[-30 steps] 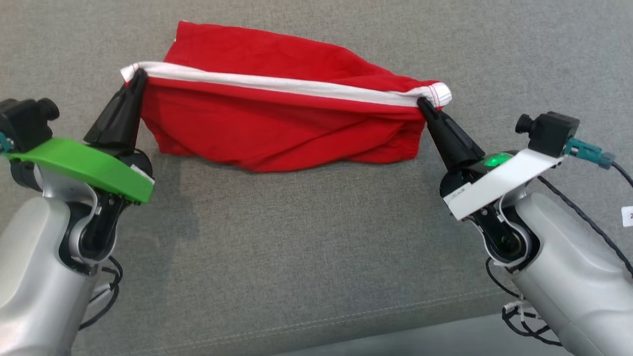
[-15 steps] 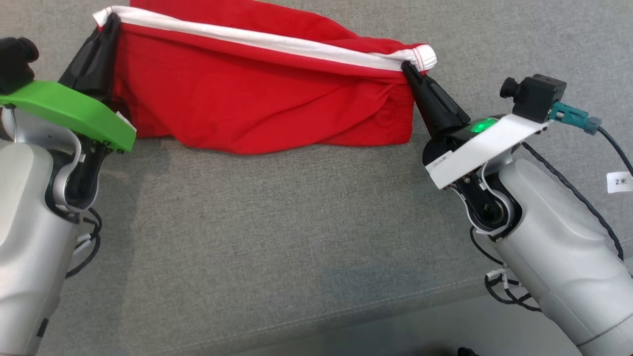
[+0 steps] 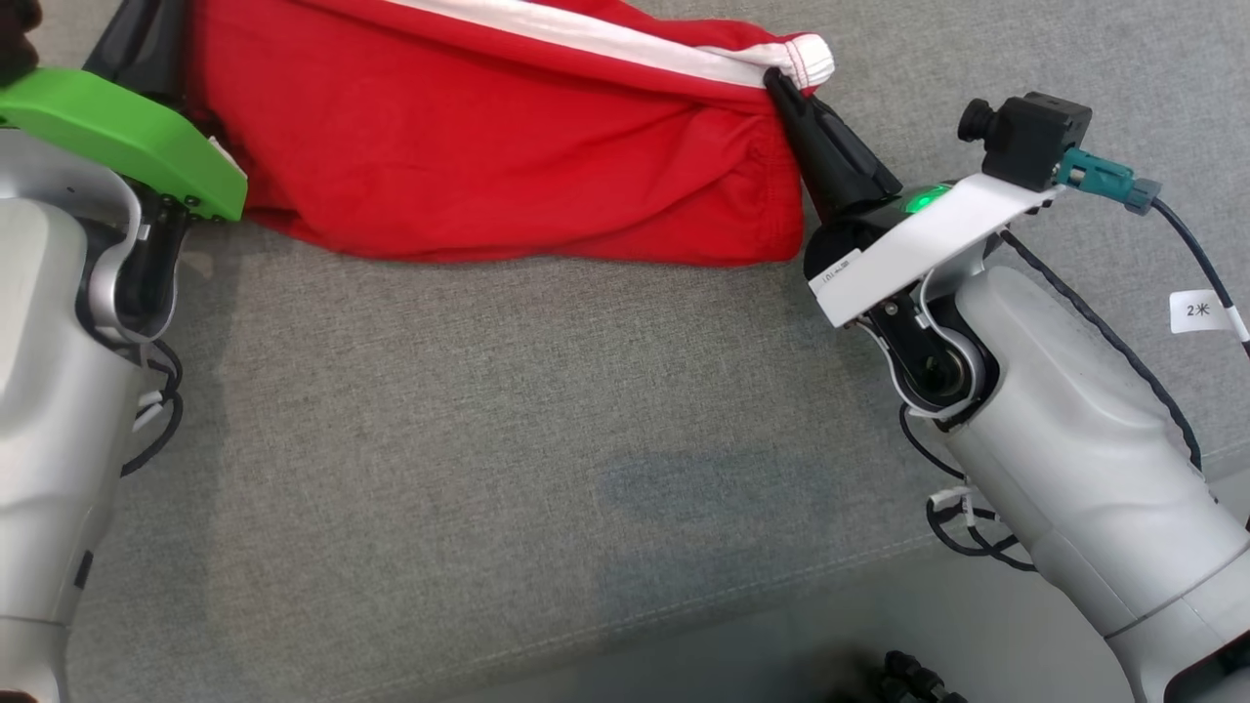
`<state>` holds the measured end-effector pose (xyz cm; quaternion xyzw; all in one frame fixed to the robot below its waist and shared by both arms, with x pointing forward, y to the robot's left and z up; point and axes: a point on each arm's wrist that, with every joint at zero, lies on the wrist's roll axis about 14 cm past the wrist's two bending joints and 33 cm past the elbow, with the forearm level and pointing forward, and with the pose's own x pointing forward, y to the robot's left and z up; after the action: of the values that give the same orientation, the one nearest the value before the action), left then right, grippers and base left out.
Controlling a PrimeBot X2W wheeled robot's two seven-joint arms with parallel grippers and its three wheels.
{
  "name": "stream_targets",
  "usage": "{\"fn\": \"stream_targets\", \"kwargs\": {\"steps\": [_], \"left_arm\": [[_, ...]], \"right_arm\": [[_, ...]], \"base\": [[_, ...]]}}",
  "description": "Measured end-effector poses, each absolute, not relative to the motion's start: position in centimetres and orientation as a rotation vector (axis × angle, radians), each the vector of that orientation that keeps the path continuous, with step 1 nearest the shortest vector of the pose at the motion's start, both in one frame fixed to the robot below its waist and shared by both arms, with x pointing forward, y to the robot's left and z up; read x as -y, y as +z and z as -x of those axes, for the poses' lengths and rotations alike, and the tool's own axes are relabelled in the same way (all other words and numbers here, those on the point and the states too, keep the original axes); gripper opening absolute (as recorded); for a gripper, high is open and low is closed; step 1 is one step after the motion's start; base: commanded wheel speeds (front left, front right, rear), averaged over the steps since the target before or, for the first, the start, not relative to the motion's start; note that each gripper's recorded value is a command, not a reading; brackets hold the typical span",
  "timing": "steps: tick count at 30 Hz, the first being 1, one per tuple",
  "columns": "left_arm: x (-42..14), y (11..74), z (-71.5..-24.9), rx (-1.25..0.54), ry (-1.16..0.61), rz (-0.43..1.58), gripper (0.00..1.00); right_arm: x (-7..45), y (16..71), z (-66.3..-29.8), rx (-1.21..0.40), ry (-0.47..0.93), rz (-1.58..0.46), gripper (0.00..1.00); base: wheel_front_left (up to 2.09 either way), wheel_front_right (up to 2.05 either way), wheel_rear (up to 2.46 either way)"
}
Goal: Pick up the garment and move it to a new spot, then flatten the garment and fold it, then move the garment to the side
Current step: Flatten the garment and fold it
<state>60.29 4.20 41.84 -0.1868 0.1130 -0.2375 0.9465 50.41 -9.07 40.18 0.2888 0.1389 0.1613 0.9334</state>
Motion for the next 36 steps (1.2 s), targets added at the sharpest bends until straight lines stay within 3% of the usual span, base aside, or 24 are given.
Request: {"fn": "stream_targets", "kwargs": {"steps": [8,9,10,12,13,36], "left_arm": [[-3.8,39.5,-60.1,-0.287,-0.473,0.36,0.0],[-3.8,39.4,-60.1,-0.29,-0.471,0.358,0.0],[-3.7,39.4,-60.2,-0.292,-0.471,0.357,0.0],[-3.5,39.5,-60.3,-0.292,-0.473,0.359,0.51],[-3.4,39.5,-60.4,-0.29,-0.475,0.361,0.99],[-6.4,44.6,-59.9,-0.163,-0.436,0.293,1.0]], "right_arm": [[9.3,39.6,-50.8,-0.29,0.315,-0.561,0.0],[9.3,39.6,-50.8,-0.291,0.312,-0.56,0.02],[9.3,39.5,-50.8,-0.294,0.308,-0.559,0.14],[9.3,39.3,-50.7,-0.299,0.306,-0.556,0.51],[9.3,39.3,-50.7,-0.3,0.305,-0.555,1.0],[12.6,43.5,-50.2,-0.189,0.19,-0.588,1.0]], "base": [[0.0,0.0,0.0],[0.0,0.0,0.0],[0.0,0.0,0.0],[0.0,0.0,0.0],[0.0,0.0,0.0],[0.0,0.0,0.0]]}}
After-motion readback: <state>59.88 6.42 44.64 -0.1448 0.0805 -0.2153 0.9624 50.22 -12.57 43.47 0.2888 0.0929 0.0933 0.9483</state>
